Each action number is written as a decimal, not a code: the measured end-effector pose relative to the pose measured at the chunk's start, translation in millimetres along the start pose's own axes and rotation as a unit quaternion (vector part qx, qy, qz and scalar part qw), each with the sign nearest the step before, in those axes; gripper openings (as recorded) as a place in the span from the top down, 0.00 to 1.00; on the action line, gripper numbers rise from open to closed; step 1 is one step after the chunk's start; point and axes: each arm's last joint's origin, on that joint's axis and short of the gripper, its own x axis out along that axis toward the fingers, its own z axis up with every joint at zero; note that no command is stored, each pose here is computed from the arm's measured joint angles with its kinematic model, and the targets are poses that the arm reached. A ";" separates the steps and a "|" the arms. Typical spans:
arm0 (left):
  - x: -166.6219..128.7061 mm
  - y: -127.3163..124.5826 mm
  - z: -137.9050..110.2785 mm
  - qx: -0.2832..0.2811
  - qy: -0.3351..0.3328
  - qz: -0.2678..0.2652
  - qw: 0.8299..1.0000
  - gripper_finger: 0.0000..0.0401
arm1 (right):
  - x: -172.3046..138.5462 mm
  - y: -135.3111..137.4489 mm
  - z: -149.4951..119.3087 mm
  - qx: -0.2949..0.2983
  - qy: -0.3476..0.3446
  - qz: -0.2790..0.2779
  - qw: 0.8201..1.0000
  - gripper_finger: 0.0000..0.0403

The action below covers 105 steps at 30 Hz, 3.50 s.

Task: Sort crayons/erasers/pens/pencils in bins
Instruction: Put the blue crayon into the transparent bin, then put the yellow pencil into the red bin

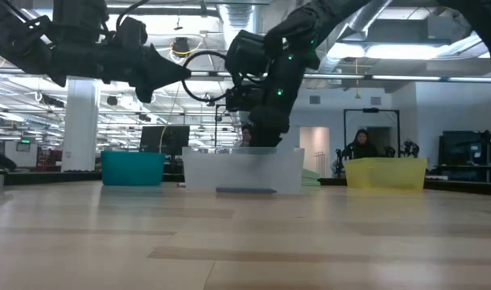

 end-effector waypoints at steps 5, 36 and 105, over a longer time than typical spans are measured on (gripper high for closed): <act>0.0 0.3 -1.9 0.010 0.010 0.002 1.000 0.99 | -2.6 6.6 1.8 -0.006 -0.005 0.003 1.000 0.83; 83.7 48.7 26.1 0.177 0.440 0.013 0.880 1.00 | -117.5 34.7 -119.0 -0.047 -0.297 -0.011 0.954 0.99; 116.6 87.2 -65.3 0.147 0.569 -0.074 0.806 0.97 | -114.6 48.0 -122.7 -0.084 -0.299 -0.003 0.951 0.99</act>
